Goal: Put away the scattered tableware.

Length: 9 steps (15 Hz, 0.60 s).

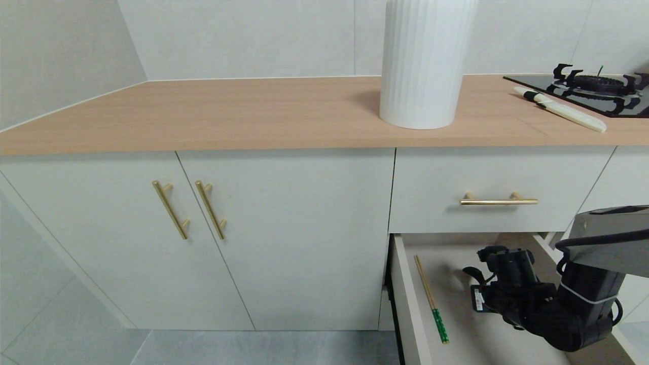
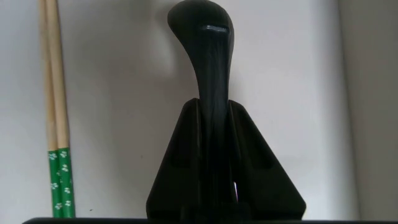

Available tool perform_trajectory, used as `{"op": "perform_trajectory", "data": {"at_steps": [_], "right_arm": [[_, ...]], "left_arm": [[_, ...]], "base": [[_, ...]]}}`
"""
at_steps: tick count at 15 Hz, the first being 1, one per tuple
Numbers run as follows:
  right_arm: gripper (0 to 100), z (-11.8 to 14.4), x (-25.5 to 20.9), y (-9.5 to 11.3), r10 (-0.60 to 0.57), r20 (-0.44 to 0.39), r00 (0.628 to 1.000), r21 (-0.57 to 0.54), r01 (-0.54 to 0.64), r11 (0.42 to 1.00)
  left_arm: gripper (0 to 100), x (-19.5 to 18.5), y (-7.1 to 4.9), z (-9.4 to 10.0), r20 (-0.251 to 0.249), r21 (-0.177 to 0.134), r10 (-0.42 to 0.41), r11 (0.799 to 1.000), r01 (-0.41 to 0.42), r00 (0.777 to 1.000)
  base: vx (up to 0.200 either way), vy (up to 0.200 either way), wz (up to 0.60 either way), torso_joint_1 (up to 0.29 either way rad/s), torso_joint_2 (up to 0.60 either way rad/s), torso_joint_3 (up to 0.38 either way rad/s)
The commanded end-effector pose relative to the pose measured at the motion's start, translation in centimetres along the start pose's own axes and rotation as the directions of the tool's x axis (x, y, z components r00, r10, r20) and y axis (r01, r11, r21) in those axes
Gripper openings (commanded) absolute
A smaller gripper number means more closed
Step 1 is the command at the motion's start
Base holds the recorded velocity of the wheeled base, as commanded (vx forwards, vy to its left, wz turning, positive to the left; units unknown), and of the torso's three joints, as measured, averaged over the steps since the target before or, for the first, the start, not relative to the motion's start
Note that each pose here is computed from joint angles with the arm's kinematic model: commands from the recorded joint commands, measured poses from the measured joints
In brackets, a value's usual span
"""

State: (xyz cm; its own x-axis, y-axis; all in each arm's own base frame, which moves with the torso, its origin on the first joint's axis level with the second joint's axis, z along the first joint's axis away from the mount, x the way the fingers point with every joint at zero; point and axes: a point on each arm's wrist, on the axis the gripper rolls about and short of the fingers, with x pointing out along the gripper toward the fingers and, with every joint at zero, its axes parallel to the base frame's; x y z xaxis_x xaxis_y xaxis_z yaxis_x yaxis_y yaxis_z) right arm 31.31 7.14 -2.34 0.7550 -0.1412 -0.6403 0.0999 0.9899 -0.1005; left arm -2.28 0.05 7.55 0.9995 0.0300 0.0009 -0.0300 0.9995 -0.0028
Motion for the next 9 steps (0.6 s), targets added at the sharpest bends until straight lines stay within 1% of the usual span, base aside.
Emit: {"op": "perform_trajectory", "data": {"at_steps": [1, 9], "right_arm": [[0, -0.43, 0.30, 0.05, -0.002, -0.016, 1.000, -0.006, 0.002, 1.000], [0, -0.82, 0.58, 0.08, -0.004, -0.029, 1.000, -0.012, 0.004, 1.000]], "left_arm": [[100, 0.00, 0.00, 0.00, -0.001, 0.000, 0.001, 1.000, -0.001, 1.000], [100, 0.00, 0.00, 0.01, 0.001, 0.000, 0.001, 1.000, -0.001, 1.000]], "base": [[0.000, 0.000, 0.00, 0.000, 0.00, 0.000], [0.000, 0.000, 0.00, 0.000, 0.00, 0.000]]}}
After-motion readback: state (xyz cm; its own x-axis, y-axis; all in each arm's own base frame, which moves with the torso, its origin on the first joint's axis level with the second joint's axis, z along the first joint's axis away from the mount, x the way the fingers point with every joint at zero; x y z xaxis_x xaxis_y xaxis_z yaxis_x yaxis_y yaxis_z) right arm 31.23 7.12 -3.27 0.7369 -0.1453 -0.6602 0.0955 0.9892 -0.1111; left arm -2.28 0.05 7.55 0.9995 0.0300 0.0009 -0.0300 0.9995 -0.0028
